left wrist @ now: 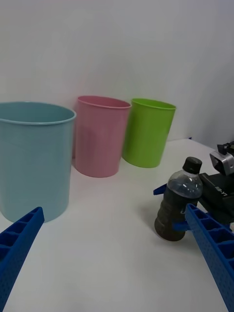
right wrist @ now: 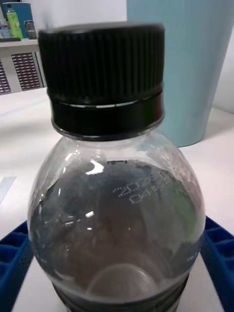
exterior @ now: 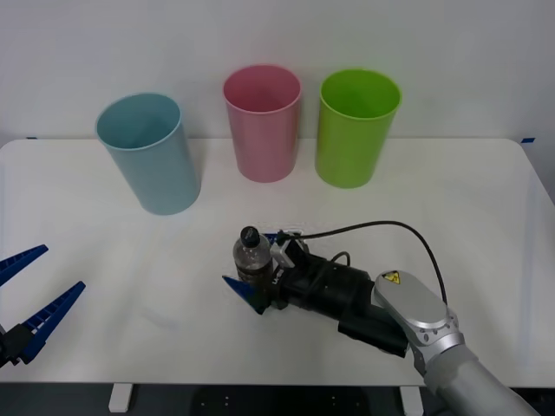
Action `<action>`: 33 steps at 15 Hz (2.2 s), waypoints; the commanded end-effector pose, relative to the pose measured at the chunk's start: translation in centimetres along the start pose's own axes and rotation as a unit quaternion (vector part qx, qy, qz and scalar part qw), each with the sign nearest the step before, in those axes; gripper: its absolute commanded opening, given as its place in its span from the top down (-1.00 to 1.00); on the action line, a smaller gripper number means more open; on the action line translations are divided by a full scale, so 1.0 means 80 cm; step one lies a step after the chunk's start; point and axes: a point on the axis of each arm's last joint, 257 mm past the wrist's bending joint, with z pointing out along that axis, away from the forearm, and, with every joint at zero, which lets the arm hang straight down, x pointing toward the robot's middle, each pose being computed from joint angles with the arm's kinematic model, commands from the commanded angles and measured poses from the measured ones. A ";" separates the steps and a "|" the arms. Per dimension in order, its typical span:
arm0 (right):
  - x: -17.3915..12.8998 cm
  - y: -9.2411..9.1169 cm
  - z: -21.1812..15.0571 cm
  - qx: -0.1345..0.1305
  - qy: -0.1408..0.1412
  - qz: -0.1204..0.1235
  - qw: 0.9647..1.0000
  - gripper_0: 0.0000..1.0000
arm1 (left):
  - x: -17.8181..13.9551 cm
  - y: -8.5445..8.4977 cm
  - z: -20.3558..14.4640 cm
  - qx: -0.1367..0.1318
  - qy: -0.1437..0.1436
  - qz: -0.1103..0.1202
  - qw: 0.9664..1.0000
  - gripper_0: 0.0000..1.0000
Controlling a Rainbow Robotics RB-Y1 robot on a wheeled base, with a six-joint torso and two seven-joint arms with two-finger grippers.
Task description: Grasp the object on the table and drop it into the matching bin: aluminum can to the light blue bin, PET bottle to the pink bin.
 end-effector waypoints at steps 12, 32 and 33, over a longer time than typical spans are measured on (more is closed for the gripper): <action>-0.019 -0.014 -0.001 0.017 -0.014 0.011 1.000 1.00 | 0.000 0.000 0.000 0.000 0.000 0.000 1.000 -1.00; -0.245 -0.104 -0.105 0.083 -0.158 0.122 0.976 1.00 | 0.000 0.000 0.000 0.000 0.000 0.000 1.000 -1.00; -0.256 -0.107 -0.107 0.079 -0.164 0.123 0.976 1.00 | 0.000 0.000 0.000 0.000 0.000 0.000 1.000 -1.00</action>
